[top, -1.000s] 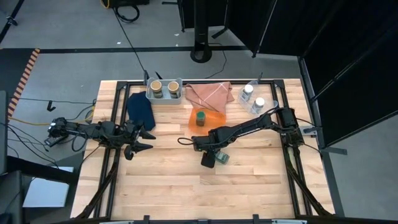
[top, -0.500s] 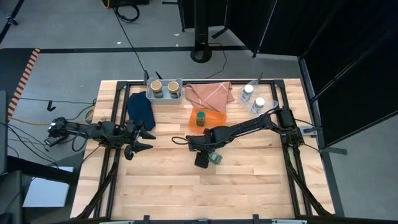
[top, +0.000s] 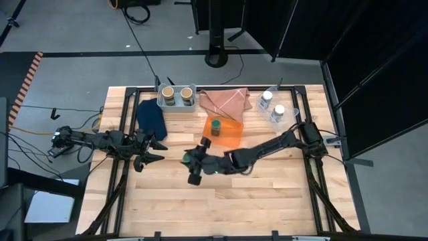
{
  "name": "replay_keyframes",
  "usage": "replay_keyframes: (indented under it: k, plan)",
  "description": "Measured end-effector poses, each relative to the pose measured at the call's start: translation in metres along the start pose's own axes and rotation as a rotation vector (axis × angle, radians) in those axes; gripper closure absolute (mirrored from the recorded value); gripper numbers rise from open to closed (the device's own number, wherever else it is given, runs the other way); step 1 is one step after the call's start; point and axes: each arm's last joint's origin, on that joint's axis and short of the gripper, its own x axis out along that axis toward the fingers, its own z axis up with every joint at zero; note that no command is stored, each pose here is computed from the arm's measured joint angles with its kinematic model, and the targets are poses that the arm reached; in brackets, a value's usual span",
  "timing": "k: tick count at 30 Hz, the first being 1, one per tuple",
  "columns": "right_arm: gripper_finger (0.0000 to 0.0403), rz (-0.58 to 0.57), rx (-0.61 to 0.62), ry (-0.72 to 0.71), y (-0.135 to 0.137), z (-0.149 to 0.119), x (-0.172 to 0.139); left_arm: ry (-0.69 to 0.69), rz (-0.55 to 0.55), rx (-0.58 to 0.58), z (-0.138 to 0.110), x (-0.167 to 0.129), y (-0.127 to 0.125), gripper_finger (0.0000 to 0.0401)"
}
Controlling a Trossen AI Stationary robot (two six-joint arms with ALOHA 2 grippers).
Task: Sort spices by type
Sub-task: Put the green seasoning bottle into the orange bin
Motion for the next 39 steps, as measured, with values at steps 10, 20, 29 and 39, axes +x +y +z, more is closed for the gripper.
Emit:
replay_keyframes:
  k: [10,20,29,39]
  plan:
    - [0.0192,-0.076,0.12,-0.313,0.017,-0.049,-0.025,0.001,0.0,-0.002,0.0,0.0,0.0,0.0177]
    - [0.0192,-0.19,0.064,-0.472,-0.008,-0.102,-0.055,-0.006,0.011,-0.002,0.0,0.0,0.0,0.0177]
    - [0.0192,-0.19,-0.026,-0.352,-0.009,-0.117,-0.048,-0.01,0.019,-0.002,0.0,0.0,0.001,0.0177]
    - [0.0192,-0.187,-0.012,-0.294,-0.013,-0.124,-0.043,-0.012,0.023,-0.002,0.001,0.0,0.001,0.0177]
